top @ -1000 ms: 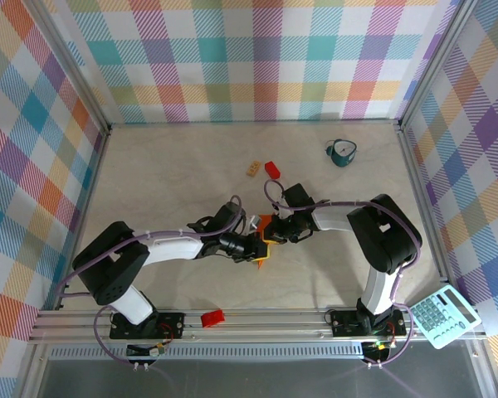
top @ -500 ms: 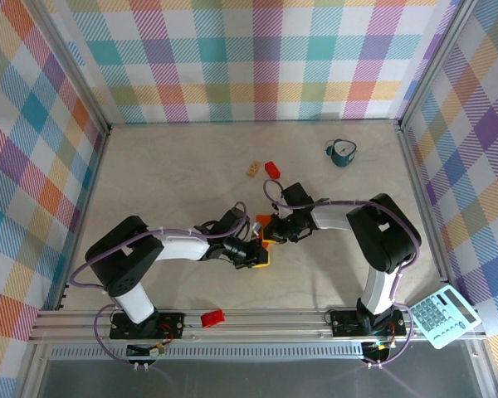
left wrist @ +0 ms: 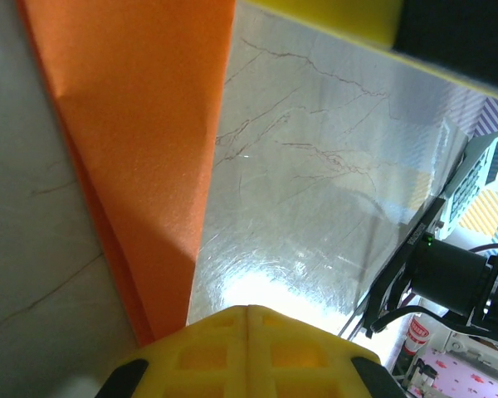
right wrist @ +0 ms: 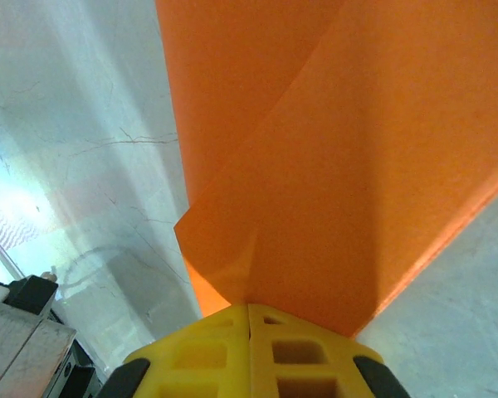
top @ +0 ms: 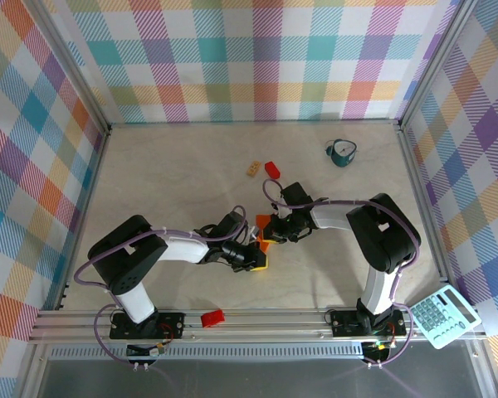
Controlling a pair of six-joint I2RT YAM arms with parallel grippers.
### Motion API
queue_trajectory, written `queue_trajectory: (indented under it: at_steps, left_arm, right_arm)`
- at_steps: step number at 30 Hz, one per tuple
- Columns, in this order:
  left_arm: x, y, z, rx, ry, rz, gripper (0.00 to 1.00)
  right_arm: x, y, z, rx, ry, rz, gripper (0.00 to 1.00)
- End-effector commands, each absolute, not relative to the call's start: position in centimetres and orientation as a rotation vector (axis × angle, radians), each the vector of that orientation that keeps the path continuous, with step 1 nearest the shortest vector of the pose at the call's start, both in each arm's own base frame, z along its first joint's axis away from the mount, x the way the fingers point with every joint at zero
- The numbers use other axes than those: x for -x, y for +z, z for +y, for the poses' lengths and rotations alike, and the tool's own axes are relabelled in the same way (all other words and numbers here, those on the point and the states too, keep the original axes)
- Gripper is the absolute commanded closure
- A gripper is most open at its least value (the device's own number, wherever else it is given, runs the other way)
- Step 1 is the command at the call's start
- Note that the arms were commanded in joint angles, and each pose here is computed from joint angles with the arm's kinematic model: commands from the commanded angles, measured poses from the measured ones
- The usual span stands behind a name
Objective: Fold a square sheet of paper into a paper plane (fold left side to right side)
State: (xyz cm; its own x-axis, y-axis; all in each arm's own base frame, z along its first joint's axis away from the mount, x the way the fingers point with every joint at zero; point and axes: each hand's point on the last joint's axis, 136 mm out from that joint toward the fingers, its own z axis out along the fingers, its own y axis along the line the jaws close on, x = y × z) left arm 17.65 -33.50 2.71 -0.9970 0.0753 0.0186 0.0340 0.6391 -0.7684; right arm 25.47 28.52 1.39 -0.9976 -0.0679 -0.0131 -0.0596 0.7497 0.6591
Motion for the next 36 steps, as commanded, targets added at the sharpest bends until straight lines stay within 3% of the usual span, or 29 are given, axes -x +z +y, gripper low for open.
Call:
queue_trajectory:
  at_steps: [1,31,36]
  left_arm:
    - [-16.9,1.6,-32.9,0.059,1.258,-2.802,1.00]
    - [-14.1,-0.4,-31.6,0.049,1.145,-2.819,1.00]
    - [-14.3,1.5,-32.6,0.056,1.267,-2.789,1.00]
  right_arm:
    - [-22.6,-3.0,25.5,-0.043,-0.789,-2.916,0.99]
    - [-22.6,-3.0,24.7,-0.067,-0.696,-2.931,0.99]
    - [-22.6,-2.9,24.7,-0.068,-0.699,-2.931,0.99]
